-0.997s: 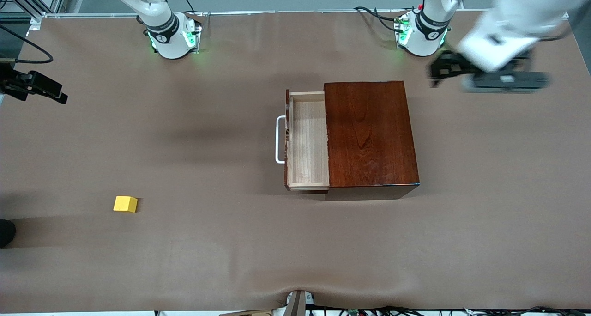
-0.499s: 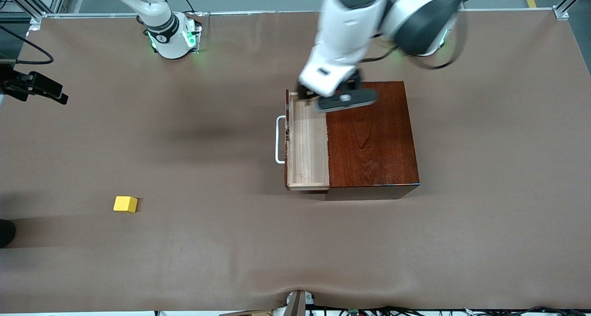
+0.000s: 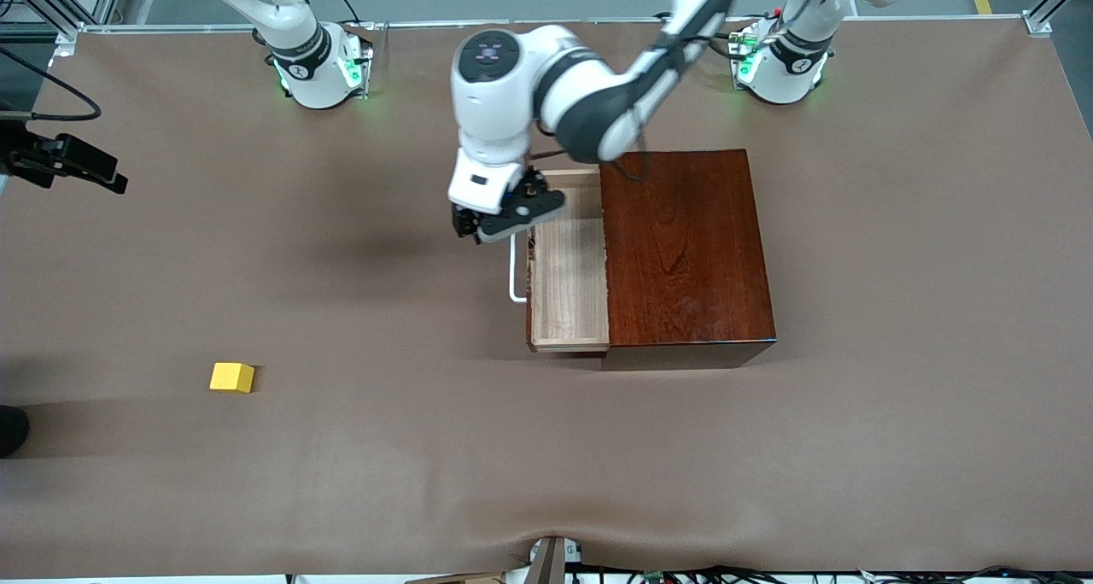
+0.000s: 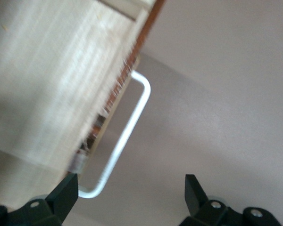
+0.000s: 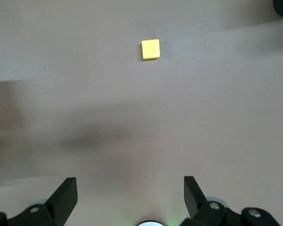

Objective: Open drawer, take yellow block, close drawer
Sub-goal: 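Reach the left gripper to the open drawer's white handle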

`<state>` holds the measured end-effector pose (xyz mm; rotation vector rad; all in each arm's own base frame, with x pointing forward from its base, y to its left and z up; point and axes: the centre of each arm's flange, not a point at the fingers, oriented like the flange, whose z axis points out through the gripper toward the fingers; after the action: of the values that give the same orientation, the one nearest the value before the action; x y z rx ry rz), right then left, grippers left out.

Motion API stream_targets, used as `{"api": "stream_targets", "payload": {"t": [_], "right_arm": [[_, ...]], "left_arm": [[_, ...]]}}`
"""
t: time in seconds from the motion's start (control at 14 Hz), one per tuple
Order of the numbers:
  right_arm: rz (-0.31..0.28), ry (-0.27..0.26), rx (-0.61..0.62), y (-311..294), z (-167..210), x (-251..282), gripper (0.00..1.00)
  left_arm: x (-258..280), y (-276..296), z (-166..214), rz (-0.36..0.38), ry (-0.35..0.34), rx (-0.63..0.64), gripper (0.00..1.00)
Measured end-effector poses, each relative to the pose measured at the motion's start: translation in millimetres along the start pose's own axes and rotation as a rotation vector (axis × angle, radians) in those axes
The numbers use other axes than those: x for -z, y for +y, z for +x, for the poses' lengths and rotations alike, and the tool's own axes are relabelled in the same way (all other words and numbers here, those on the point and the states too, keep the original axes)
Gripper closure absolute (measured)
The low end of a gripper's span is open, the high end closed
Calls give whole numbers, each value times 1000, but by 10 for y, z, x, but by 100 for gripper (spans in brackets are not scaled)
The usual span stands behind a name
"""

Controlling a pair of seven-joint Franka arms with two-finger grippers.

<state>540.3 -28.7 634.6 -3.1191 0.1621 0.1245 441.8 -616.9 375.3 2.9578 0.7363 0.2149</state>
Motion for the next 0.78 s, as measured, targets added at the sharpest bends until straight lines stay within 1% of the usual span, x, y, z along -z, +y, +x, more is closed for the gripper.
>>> {"api": "stream_targets", "payload": {"t": [0.07,0.21,0.36,0.43,0.78], "right_arm": [[0,0,0,1,0,-1,0],[0,0,0,1,0,-2,0],[0,0,0,0,0,-2,0],[0,0,0,0,0,-3,0],[0,0,1,-1,0,-3,0]], "left_arm": [[-142,51,-159,-6,13,25,0],[-359,114,-272,-21,20,82,0],[-488,152,-262,-44,25,149,0],[-561,153,-261,-43,28,175,0],[-721,115,-243,-12,43,237,0]]}}
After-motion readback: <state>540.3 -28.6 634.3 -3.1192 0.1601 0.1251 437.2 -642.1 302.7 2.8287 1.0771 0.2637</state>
